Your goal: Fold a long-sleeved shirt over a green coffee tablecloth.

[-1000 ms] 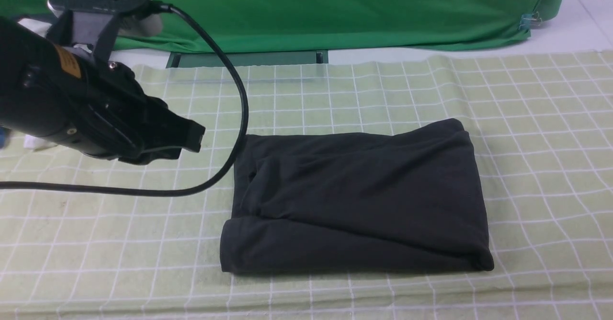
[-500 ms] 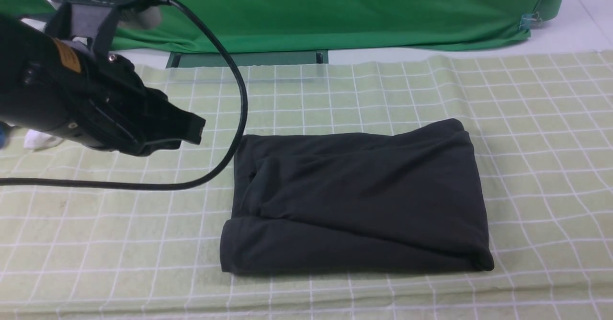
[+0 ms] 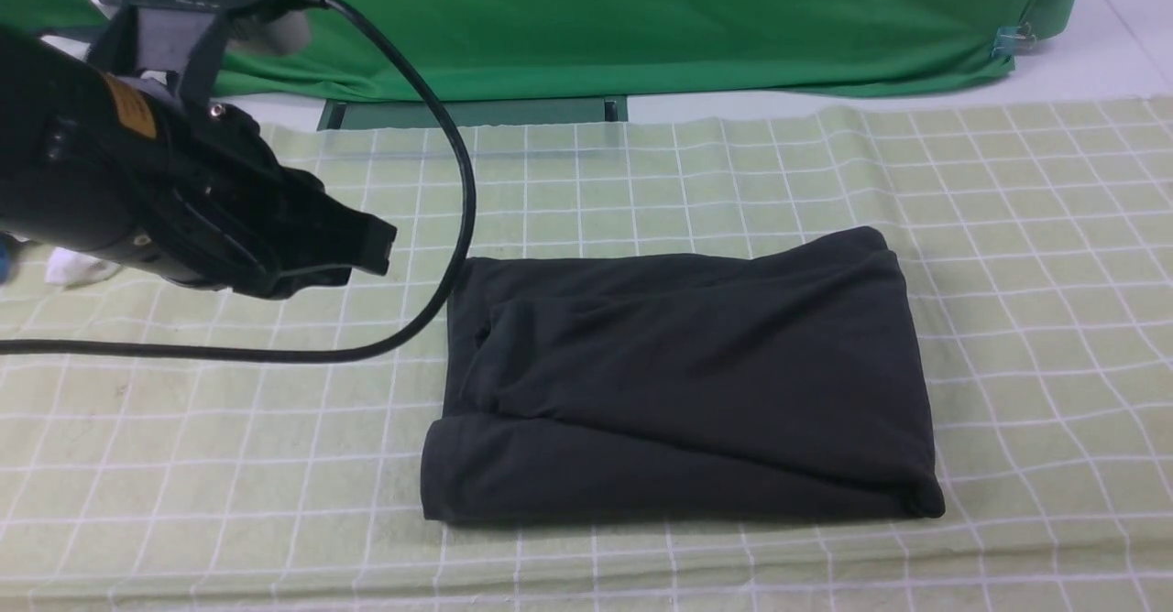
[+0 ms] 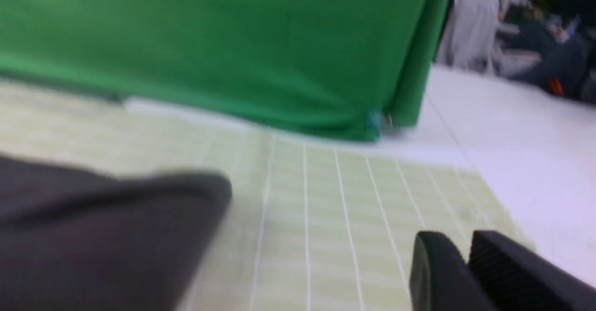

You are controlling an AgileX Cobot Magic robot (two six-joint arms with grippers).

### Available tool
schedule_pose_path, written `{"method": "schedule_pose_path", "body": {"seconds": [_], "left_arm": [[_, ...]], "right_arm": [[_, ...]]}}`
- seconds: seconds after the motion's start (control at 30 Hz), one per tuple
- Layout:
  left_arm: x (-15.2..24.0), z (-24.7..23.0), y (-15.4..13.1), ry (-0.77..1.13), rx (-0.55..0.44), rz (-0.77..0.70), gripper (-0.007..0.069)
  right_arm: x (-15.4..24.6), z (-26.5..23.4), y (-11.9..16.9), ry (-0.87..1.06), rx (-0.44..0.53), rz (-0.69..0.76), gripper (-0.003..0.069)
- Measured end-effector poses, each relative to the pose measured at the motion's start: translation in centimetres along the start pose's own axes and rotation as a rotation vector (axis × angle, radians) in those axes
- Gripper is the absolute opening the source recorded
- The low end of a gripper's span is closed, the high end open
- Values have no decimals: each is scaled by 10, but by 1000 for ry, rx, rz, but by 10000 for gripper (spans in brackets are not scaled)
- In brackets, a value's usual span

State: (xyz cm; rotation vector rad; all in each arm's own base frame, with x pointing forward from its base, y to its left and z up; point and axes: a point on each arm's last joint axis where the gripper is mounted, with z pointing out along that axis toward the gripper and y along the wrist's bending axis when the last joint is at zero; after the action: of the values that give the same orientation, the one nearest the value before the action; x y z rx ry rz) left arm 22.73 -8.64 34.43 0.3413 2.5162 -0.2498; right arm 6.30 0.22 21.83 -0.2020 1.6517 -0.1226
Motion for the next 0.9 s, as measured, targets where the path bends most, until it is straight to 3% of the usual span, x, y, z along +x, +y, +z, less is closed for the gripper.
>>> {"method": "schedule_pose_path", "body": {"seconds": [0.3, 0.9], "left_arm": [[0, 0, -1, 0, 8, -6, 42], [0, -7, -2, -37, 19, 17, 42]], "right_arm": [[31, 1, 4, 192, -8, -23, 129], [36, -3, 3, 155, 37, -33, 181]]}}
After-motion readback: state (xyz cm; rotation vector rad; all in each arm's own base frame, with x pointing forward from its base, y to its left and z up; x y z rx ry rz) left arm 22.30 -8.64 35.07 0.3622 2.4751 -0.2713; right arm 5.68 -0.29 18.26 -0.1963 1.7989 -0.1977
